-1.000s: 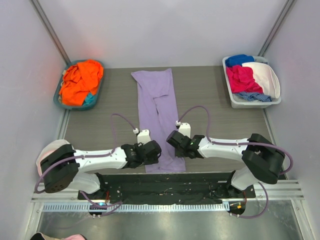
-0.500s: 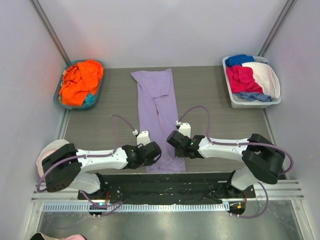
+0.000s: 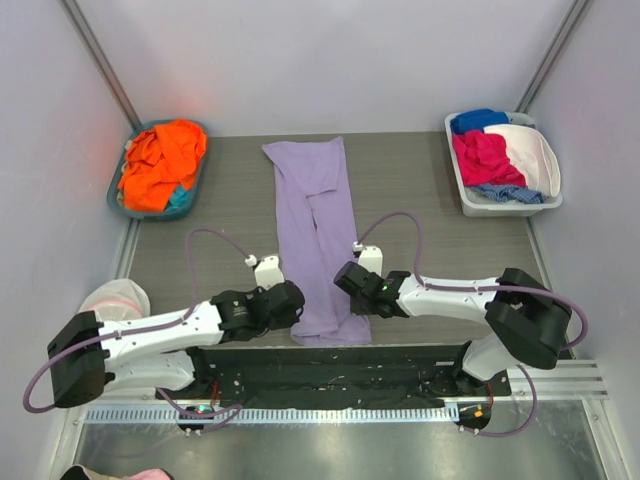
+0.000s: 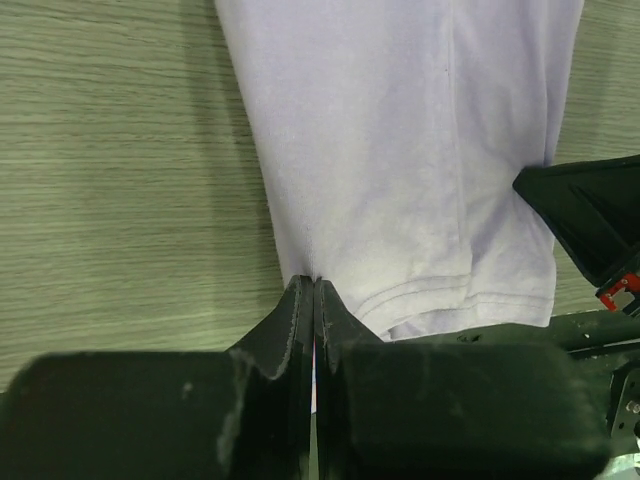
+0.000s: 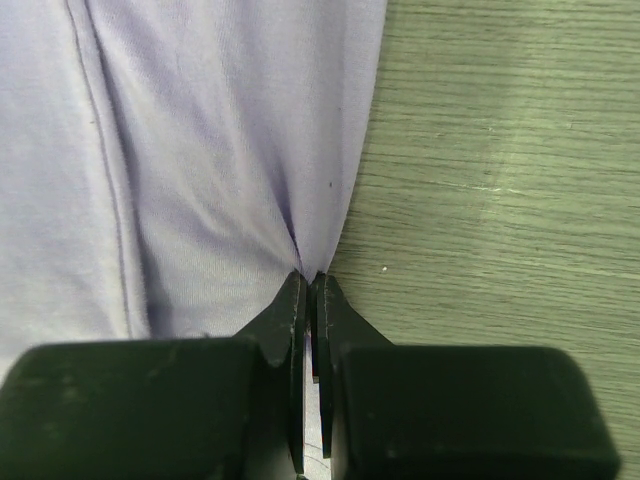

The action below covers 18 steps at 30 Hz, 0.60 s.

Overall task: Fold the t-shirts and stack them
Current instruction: Fold the tshirt

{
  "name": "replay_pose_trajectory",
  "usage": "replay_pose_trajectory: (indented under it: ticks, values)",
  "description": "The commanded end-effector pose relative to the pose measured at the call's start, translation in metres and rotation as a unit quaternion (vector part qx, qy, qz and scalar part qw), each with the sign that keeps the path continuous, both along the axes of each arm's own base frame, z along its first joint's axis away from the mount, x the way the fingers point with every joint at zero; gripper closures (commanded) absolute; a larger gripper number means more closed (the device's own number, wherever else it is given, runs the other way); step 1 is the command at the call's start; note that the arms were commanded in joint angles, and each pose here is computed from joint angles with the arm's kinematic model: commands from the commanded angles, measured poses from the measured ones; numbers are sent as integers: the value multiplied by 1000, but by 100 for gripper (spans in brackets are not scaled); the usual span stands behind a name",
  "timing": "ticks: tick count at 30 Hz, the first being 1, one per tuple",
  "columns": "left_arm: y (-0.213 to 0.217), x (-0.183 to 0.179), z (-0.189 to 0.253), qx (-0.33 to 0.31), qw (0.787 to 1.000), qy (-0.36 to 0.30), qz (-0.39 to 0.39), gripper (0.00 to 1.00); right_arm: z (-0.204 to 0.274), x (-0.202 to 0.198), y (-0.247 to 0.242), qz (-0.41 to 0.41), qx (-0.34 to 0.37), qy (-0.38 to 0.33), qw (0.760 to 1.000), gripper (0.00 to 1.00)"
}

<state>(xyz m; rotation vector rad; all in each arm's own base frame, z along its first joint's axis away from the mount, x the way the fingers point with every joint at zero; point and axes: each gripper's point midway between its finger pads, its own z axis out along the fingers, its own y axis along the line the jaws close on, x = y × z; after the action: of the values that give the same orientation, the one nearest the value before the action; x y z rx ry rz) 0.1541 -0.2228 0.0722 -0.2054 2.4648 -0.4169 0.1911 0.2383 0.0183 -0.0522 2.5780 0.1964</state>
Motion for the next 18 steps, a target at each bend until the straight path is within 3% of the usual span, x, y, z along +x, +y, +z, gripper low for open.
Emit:
replay_pose_trajectory:
  ticks: [1, 18]
  values:
    - [17, -5, -5, 14, 1000, 3, 19, 98, -12, -14, -15, -2, -22, 25, 999, 95]
    - [47, -32, -41, 31, 998, 30, 36, 100, -11, -13, -15, -2, -24, 26, 999, 95]
